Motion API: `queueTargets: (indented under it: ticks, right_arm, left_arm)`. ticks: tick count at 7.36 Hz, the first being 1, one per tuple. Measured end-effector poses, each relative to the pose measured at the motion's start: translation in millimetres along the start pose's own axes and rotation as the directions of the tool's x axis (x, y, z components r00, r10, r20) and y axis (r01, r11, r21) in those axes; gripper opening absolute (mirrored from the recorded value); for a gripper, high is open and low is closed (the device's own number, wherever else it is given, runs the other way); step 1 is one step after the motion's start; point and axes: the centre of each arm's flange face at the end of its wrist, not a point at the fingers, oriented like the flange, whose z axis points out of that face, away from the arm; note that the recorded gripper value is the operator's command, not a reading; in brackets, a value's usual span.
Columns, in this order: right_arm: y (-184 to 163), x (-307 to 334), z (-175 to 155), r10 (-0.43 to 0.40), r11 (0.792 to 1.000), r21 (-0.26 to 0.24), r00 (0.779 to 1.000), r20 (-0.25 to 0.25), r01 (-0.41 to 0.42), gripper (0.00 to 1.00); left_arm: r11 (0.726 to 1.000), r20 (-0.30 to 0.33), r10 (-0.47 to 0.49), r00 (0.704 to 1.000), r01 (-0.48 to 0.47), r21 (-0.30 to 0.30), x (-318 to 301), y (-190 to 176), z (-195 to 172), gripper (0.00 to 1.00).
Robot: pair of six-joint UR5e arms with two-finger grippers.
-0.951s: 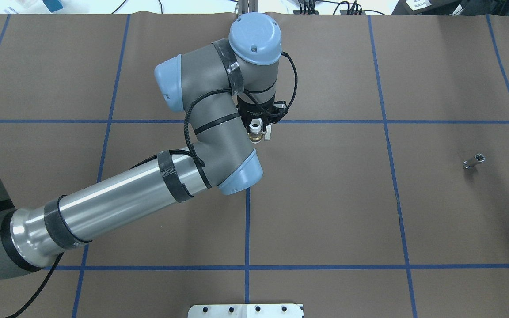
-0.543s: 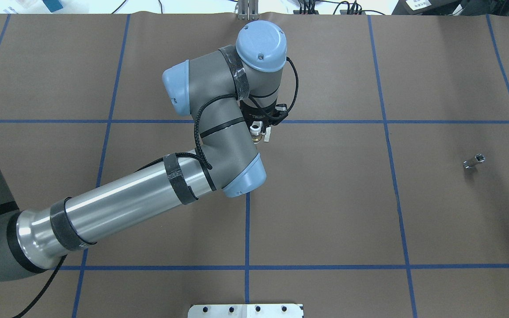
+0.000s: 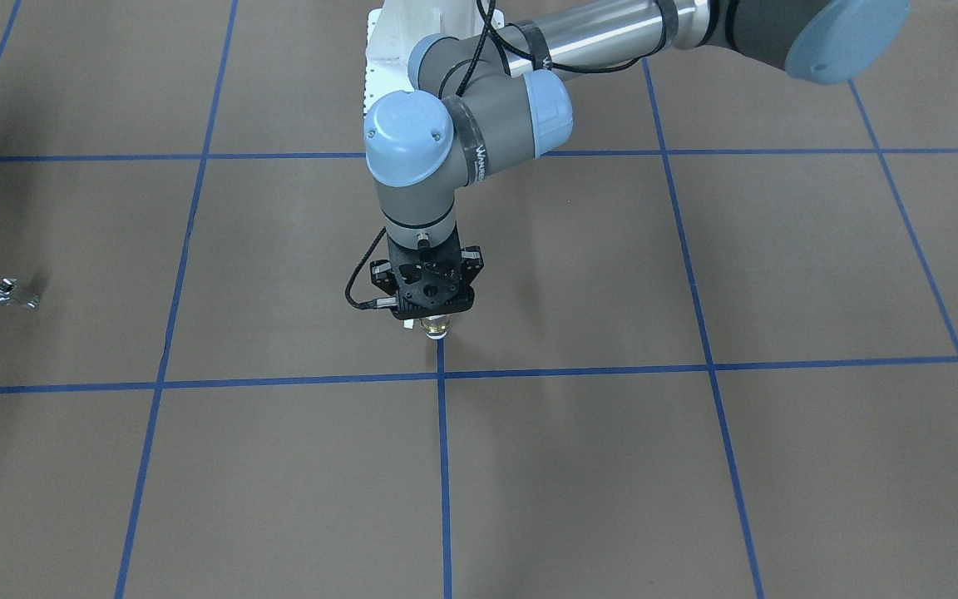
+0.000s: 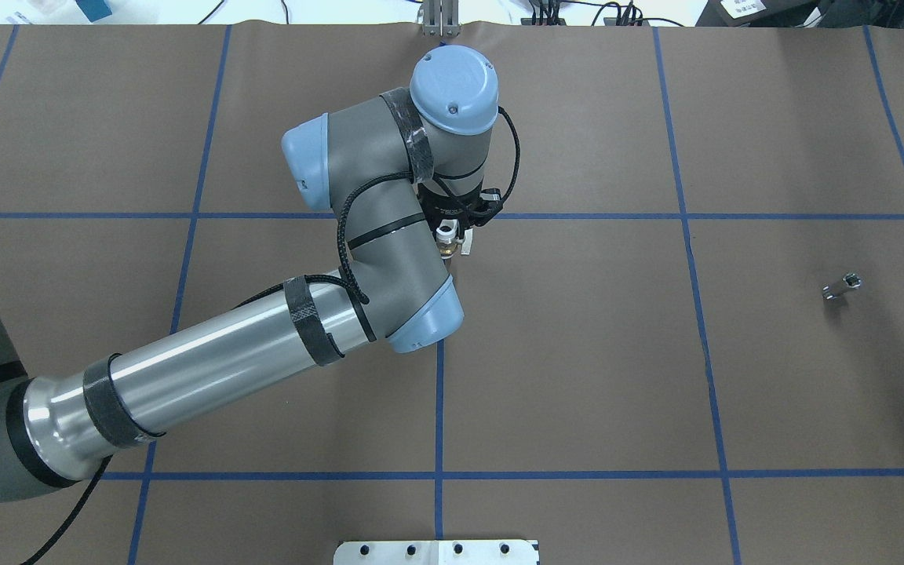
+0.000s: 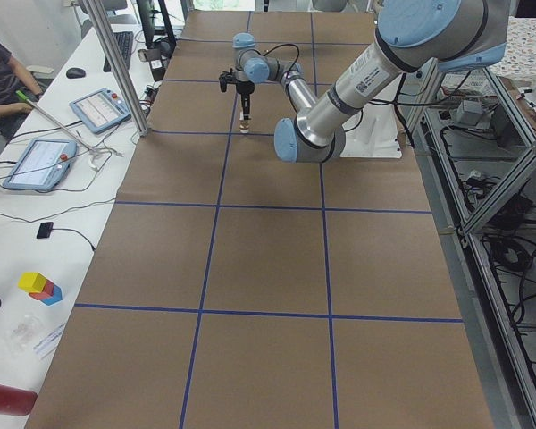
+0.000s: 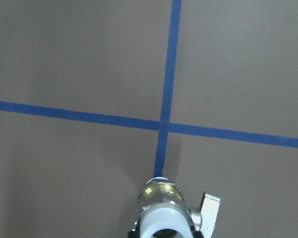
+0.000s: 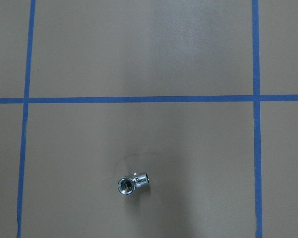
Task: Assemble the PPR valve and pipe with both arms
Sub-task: 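Carry the valve with the left gripper to the table centre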
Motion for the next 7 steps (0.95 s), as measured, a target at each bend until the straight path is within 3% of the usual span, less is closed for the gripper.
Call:
queueTargets:
  ticks: [1,2,7]
  right_arm:
    - [0.2,0.1,0.1,0.002,1.000,0.004,1.000,0.001,-0.002,1.00]
    - [0.7,0.5,0.2,0.003,1.000,0.005,1.000,0.002,-0.003,1.00]
    - [1.3,0.1,-0.1,0.002,1.000,0.008,1.000,0.004,-0.002,1.00]
  left_arm:
    - [1.000,-0.003,-0.003,1.000,0.003,0.001,-1.0,0.4,1.3,0.00]
    - [1.000,-0.006,-0.003,1.000,0.003,0.001,-4.9,0.1,5.6,0.06]
    - [1.000,-0.023,0.000,1.000,0.000,0.003,-10.6,0.7,9.7,0.06]
